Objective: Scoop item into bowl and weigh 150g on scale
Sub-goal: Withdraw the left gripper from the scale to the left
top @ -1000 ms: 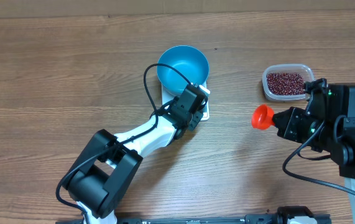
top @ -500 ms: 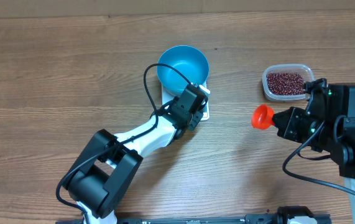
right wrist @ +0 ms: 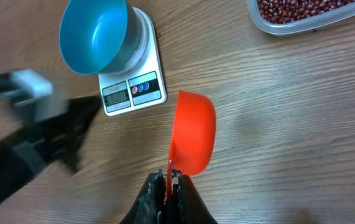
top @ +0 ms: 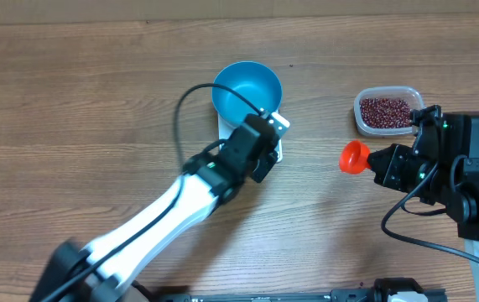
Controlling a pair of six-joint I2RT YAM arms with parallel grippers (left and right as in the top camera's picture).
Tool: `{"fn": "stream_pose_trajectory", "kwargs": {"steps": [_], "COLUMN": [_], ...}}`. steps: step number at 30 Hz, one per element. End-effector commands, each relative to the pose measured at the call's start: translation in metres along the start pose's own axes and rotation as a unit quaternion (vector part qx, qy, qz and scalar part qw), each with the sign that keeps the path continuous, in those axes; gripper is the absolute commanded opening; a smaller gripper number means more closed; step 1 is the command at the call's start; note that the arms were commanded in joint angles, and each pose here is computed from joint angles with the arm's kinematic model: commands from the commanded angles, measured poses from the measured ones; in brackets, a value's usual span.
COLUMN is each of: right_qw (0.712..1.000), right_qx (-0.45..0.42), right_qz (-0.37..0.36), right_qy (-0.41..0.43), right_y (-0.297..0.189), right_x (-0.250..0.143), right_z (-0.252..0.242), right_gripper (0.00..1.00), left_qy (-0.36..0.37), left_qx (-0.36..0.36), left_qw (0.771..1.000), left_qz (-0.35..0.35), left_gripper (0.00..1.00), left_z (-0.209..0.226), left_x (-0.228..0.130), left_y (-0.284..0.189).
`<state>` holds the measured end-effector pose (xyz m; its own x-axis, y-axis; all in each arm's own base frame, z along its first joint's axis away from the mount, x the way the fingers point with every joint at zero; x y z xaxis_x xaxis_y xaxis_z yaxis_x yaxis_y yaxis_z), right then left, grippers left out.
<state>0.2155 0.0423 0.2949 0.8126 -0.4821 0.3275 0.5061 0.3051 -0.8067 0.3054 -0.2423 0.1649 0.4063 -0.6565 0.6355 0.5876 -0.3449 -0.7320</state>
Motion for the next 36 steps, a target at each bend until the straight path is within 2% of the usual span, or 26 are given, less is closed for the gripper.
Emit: {"fn": "stream_pose_trajectory", "kwargs": {"steps": [1,6,13,22,31,34,36], "right_qw": [1.0,1.0,1.0,1.0,1.0,1.0,1.0], "right_qx": [0.005,0.007,0.008,0.008,0.008,0.008,0.008], "right_qz": [-0.016,-0.02,-0.021,-0.022,-0.022,-0.022,-0.022], "right_qy": [-0.005,-0.007,-0.007,-0.007,-0.007,-0.007,-0.007], "right_y": [-0.006,-0.007,-0.007,-0.006,-0.006,-0.006,-0.006], "right_x": [0.005,0.006,0.007,0.007,0.007,0.007,0.007], "right_z": [0.003,0.004,0.005,0.005,0.005,0.005,0.005], "right_gripper": [0.04,0.04,0.04,0.04,0.04,0.04,0.04], "left_qy": [-0.022,-0.061,-0.063,-0.049,-0.097,-0.098,-0.098], "left_qx": [-0.015,-0.006,-0.017,-0.064,-0.03,-0.029,-0.029], "left_qw": [0.999,0.998,0.997,0.996,0.994,0.994,0.994], "left_qz": [-0.032,-0.008,0.041,0.025,0.033,0.033,0.033], "left_gripper": [0.04,0.04,0.04,0.04,0.05,0.1,0.23], "left_z": [0.003,0.018,0.027,0.034,0.07,0.072,0.071], "left_x": [0.012,-0.007,-0.033,-0.035,-0.05,-0.05,-0.05], "left_y": [-0.039,-0.074,-0.08,-0.08,-0.081,-0.081,-0.081]}}
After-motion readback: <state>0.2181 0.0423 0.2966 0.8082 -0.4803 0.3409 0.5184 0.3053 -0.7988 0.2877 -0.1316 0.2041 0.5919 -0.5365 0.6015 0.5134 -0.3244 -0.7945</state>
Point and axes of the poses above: each gripper's point midway between its finger pads, its own y axis out along the fingers, its own z axis along the line the jaws close on, x = y × z, the point moved 4 cm from there along -y, back along the fingers, and after that the axes turned 12 degrees about y, right-handed, at the moved point
